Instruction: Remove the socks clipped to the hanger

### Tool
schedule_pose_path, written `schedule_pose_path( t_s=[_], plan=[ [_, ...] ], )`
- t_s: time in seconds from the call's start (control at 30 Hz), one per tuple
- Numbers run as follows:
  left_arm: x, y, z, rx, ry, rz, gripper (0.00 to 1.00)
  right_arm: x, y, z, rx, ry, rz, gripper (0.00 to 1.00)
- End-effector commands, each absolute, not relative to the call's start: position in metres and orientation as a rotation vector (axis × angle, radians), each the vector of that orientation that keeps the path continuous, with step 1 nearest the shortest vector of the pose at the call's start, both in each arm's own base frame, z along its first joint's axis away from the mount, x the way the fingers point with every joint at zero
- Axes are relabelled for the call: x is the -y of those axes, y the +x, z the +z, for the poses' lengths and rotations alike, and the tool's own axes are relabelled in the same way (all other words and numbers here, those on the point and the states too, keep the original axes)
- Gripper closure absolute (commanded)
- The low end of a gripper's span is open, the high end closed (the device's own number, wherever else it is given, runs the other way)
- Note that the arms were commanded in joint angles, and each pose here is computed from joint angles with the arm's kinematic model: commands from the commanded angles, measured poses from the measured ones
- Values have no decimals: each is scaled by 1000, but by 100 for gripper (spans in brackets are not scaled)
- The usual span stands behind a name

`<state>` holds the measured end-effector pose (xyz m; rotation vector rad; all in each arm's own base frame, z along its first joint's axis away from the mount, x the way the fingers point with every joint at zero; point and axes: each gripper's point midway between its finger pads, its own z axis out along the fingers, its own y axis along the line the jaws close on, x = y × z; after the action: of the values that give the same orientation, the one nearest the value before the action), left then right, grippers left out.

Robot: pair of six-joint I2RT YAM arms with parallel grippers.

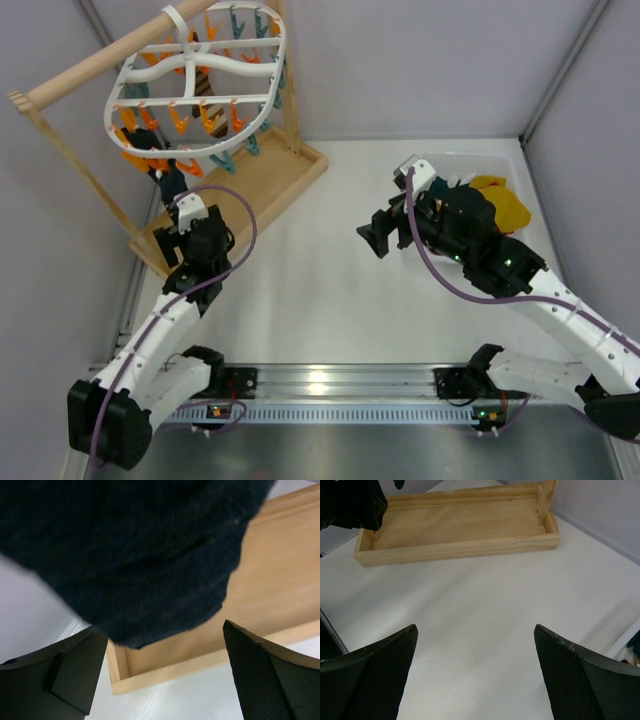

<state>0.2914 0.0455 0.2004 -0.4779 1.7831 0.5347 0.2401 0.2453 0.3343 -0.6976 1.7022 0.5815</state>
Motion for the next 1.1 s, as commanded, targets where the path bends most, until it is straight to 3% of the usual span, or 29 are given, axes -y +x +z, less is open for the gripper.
schedule_pose_path(
  t_s=[0.0,0.2,0.27,0.33,0.37,0.4,0.47,0.53,0.97,1.07],
  plan=[
    [-49,318,237,-1682,-517,458,1,-246,237,350,-1636,-700,615,6],
    [-56,346,247,-1699,-534,489,2,-248,232,355,-1604,-698,648,4],
    [-51,353,243,-1716,-530,466,12,-248,232,355,-1607,-703,651,3],
    [-46,357,240,-1720,-533,420,33,-249,232,354,-1610,-703,649,3],
    [-45,357,240,-1714,-542,405,64,-249,233,355,-1606,-700,649,3],
    [-44,355,240,-1710,-552,393,75,-249,233,356,-1606,-695,652,3],
    [-44,354,237,-1708,-566,379,92,-250,233,356,-1604,-694,660,3],
    [-44,353,234,-1712,-567,382,100,-250,232,355,-1605,-688,667,3],
    [12,325,236,-1693,-436,86,100,-253,221,358,-1586,-673,738,3],
    [21,310,233,-1693,-412,152,100,-254,218,358,-1585,-675,760,3]
  ],
)
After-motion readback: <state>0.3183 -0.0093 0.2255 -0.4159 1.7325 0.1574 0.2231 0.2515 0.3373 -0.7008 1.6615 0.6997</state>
